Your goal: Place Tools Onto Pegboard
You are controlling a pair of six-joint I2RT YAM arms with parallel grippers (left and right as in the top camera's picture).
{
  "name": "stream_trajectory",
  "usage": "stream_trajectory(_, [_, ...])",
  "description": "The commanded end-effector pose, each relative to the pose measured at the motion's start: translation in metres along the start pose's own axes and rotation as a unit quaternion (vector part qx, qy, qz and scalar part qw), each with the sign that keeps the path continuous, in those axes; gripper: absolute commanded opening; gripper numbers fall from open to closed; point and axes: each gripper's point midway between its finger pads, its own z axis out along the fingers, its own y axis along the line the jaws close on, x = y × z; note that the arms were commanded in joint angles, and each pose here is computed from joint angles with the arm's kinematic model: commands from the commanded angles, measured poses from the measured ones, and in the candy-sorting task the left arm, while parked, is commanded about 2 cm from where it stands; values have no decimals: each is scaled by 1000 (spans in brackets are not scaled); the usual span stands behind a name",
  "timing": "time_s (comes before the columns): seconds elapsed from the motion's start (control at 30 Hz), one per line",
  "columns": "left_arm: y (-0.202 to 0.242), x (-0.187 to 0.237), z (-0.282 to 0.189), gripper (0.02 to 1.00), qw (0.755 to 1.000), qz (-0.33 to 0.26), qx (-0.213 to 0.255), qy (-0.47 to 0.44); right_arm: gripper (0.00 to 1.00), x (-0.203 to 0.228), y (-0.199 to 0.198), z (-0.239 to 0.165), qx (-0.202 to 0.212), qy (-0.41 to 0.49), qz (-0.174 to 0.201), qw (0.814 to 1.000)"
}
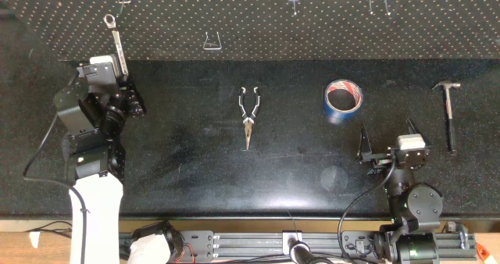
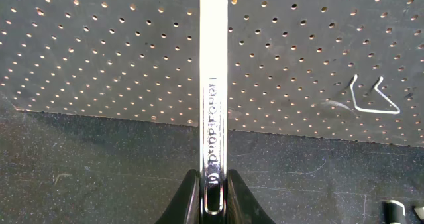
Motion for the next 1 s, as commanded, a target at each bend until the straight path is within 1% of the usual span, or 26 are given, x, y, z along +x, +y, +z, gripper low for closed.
stream_trajectory(0.03, [2, -4, 0, 27, 1000, -4, -8, -7, 947, 1, 0, 0, 1, -1, -5, 1000])
stream_trajectory(0.6, [5, 13, 18, 25, 1000, 4, -4, 25, 947, 1, 0, 0, 1, -1, -5, 1000])
stream_trajectory(0.83, [0, -12, -13, 25, 1000, 15, -9, -22, 947, 1, 0, 0, 1, -1, -5, 1000])
stream_trajectory(0.93, [-13, -13, -11, 25, 999, 27, 6, -23, 947, 1, 0, 0, 1, -1, -5, 1000])
stream_trajectory(1.0, [-11, -6, -5, 25, 999, 32, 4, -9, 947, 1, 0, 0, 1, -1, -5, 1000])
